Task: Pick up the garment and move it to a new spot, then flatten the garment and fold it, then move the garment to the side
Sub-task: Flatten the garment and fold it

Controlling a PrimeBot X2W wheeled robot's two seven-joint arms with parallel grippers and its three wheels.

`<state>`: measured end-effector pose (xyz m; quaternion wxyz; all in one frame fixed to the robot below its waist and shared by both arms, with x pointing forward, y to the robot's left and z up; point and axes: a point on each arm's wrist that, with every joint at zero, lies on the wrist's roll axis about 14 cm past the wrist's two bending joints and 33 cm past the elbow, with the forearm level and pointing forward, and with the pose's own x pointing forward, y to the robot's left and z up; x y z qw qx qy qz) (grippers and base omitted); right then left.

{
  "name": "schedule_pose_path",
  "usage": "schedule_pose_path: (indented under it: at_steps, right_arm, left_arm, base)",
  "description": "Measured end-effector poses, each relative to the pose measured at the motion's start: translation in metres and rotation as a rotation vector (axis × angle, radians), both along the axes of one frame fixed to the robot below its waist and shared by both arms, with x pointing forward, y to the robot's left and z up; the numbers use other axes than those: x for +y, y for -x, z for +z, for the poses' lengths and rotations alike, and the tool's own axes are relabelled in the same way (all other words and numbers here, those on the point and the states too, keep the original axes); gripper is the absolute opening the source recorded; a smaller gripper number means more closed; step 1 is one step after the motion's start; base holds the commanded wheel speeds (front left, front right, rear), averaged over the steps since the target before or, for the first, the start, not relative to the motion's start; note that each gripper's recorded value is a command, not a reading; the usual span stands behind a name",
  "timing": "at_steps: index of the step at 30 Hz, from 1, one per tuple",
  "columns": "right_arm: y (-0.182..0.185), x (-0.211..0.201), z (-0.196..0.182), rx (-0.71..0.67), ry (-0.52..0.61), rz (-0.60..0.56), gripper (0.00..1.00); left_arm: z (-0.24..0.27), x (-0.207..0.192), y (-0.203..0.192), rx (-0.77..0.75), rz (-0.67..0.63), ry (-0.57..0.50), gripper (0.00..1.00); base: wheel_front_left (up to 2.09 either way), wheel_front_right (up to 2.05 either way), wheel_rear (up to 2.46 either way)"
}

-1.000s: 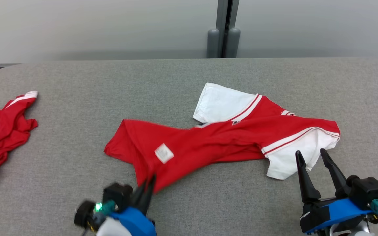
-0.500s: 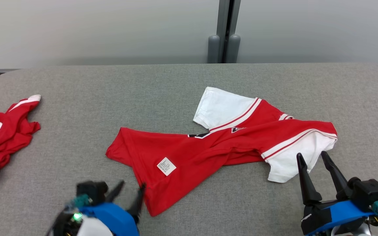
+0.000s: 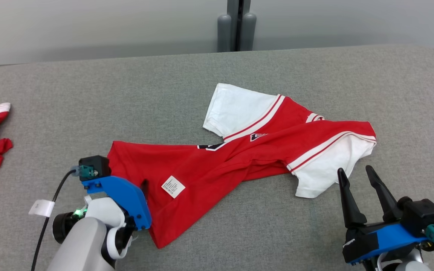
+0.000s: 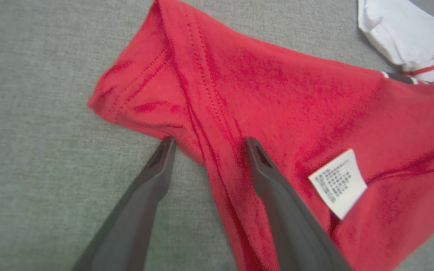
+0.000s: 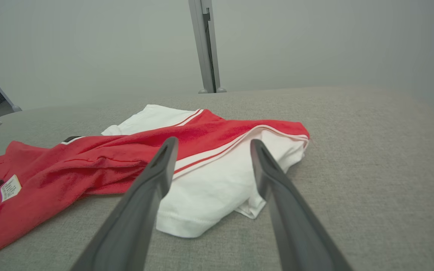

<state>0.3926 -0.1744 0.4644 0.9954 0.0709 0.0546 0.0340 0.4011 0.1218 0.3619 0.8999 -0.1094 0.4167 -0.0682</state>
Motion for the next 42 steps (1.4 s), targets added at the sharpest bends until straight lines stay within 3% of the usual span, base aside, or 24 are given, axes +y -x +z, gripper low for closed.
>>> schedule_pose_path:
  at_steps: [7, 8, 9, 10, 11, 13, 20, 24, 36, 42]
  right_arm:
    - [-0.002, -0.007, -0.003, 0.003, 0.004, -0.02, 1.0]
    - [-0.002, -0.007, -0.003, 0.004, 0.004, -0.021, 1.0]
    - [-0.002, -0.008, -0.003, 0.005, 0.005, -0.022, 1.0]
    - [-0.002, -0.007, -0.003, 0.004, 0.005, -0.022, 1.0]
    - [-0.001, -0.008, -0.003, 0.004, 0.005, -0.023, 1.0]
    - [-0.001, -0.009, -0.003, 0.004, 0.003, -0.026, 1.0]
    - [-0.001, -0.011, 0.002, -0.007, 0.006, -0.032, 1.0]
    - [-0.001, -0.009, 0.008, -0.022, 0.01, -0.023, 1.0]
    - [0.003, -0.005, 0.013, -0.033, -0.001, -0.014, 1.0]
    - [0.002, -0.005, 0.011, -0.028, -0.003, -0.015, 1.0]
  left_arm:
    - [-0.008, -0.012, -0.013, 0.037, -0.001, 0.049, 0.97]
    - [-0.009, -0.013, -0.014, 0.04, -0.006, 0.051, 0.78]
    - [-0.01, -0.014, -0.014, 0.046, -0.011, 0.053, 0.52]
    - [-0.011, -0.015, -0.014, 0.049, -0.019, 0.051, 0.12]
    - [-0.011, -0.017, -0.015, 0.041, -0.026, 0.055, 0.0]
    - [-0.009, -0.021, -0.019, 0.004, -0.037, 0.062, 0.0]
    - [0.067, -0.016, -0.075, -0.487, -0.017, 0.033, 0.0]
    - [0.105, -0.022, -0.086, -0.674, -0.041, 0.047, 0.0]
    - [0.138, -0.024, -0.084, -0.806, -0.06, 0.045, 0.0]
    - [0.13, -0.016, -0.078, -0.749, -0.044, 0.014, 0.0]
  base:
    - [0.0, 0.0, 0.0]
    - [0.0, 0.0, 0.0]
    - [0.0, 0.0, 0.0]
    - [0.0, 0.0, 0.0]
    - [0.0, 0.0, 0.0]
    - [0.0, 0.0, 0.0]
    - [0.0, 0.0, 0.0]
    - [0.0, 0.0, 0.0]
    - [0.0, 0.0, 0.0]
    - [0.0, 0.0, 0.0]
